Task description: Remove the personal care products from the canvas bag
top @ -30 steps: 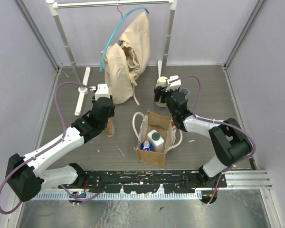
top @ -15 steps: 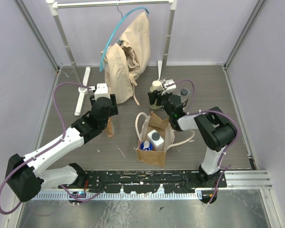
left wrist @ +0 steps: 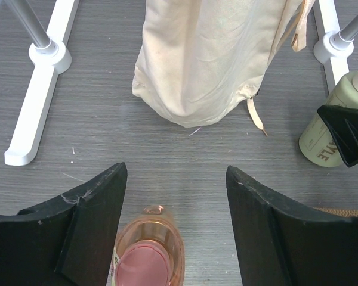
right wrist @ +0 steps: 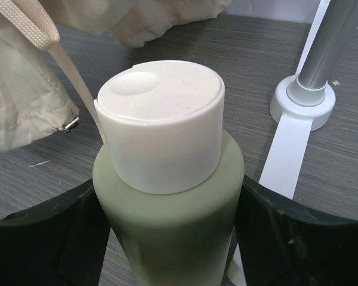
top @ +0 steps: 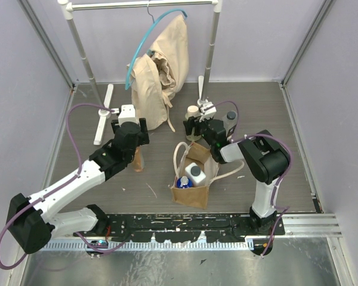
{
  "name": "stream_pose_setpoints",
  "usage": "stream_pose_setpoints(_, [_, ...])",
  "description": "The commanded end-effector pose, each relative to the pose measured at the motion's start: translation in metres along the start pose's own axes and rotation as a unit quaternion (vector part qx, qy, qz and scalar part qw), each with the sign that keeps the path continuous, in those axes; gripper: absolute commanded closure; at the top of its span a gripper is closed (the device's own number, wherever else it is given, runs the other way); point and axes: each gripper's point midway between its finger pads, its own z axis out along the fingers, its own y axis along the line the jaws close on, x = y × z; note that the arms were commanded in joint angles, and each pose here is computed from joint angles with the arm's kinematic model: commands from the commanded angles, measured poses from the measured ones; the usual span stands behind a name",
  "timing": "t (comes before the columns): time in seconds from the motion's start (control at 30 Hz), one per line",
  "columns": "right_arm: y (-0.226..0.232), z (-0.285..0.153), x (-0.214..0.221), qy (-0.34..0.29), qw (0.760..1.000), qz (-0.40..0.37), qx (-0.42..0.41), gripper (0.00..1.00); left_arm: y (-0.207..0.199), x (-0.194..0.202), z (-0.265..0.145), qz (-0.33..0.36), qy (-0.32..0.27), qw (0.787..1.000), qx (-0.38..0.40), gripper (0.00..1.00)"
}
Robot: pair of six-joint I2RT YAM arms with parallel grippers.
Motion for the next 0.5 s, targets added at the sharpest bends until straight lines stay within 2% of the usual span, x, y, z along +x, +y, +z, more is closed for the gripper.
stream_pose_setpoints(0.0, [0.007, 0.000, -0.065, -0.091, 0.996, -0.012, -0.009, 0.19, 0.007, -0.004, -0.003, -0.003, -0.012, 1.000, -0.010, 0.24])
stream_pose_setpoints(0.07, [0.005, -0.006, -0.071, -0.094, 0.995, -0.020, -0.003, 0.08, 0.008, -0.005, -0.004, -0.003, -0.013, 1.000, -0.009, 0.22])
stream_pose_setpoints(0.13, [0.006, -0.017, -0.083, -0.106, 0.994, -0.025, -0.001, 0.01, 0.007, -0.008, -0.006, -0.005, -0.014, 1.000, -0.006, 0.17])
stream_pose_setpoints(0.2, [0.007, -0.031, -0.110, -0.129, 0.991, -0.023, 0.004, 0.00, 0.005, -0.012, -0.010, -0.004, -0.013, 1.000, 0.004, 0.07])
stream_pose_setpoints(0.27, [0.007, -0.036, -0.128, -0.111, 0.994, -0.015, 0.013, 0.00, 0.001, -0.016, -0.014, -0.004, -0.013, 1.000, 0.019, 0.00])
stream_pose_setpoints(0.47, [0.034, -0.085, -0.187, -0.097, 0.994, -0.045, 0.024, 0.00, -0.004, -0.043, -0.033, 0.012, -0.027, 0.999, 0.024, 0.01])
